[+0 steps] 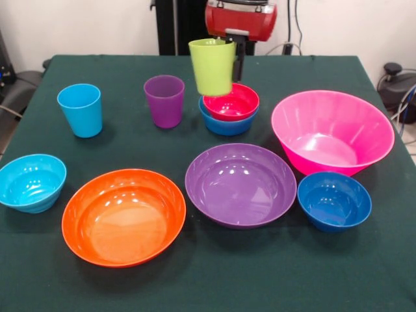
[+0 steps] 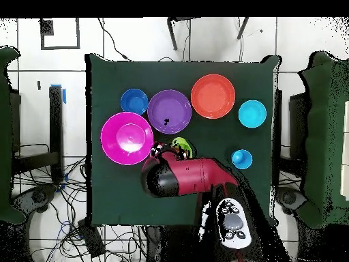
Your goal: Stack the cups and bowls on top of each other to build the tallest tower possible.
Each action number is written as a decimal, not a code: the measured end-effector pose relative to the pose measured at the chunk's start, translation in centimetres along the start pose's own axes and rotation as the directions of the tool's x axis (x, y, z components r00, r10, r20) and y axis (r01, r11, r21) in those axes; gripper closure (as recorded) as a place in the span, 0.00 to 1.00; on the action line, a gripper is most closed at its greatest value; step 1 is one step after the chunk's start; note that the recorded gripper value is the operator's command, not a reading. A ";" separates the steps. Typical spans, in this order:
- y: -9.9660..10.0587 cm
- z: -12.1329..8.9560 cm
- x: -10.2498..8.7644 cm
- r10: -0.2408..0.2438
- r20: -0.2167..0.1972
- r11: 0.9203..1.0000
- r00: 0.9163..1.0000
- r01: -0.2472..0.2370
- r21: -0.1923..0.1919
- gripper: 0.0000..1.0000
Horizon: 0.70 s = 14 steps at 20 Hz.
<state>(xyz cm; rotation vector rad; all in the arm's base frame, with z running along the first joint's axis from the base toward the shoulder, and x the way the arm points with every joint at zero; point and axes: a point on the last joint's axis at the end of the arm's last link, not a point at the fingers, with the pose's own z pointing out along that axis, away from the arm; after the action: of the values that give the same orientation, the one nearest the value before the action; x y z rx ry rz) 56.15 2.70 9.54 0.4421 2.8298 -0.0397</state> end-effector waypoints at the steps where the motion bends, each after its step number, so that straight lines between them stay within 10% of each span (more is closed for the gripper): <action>1: -0.2 0.0 0.1 0.006 -0.003 1.000 1.000 -0.006 0.003 1.00; 14: -2.1 0.3 1.4 0.048 0.009 0.998 0.999 -0.048 0.041 1.00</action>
<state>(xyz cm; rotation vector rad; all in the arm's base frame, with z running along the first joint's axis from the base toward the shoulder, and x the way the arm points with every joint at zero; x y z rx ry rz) 54.29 1.11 8.81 0.5179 2.8139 -0.0900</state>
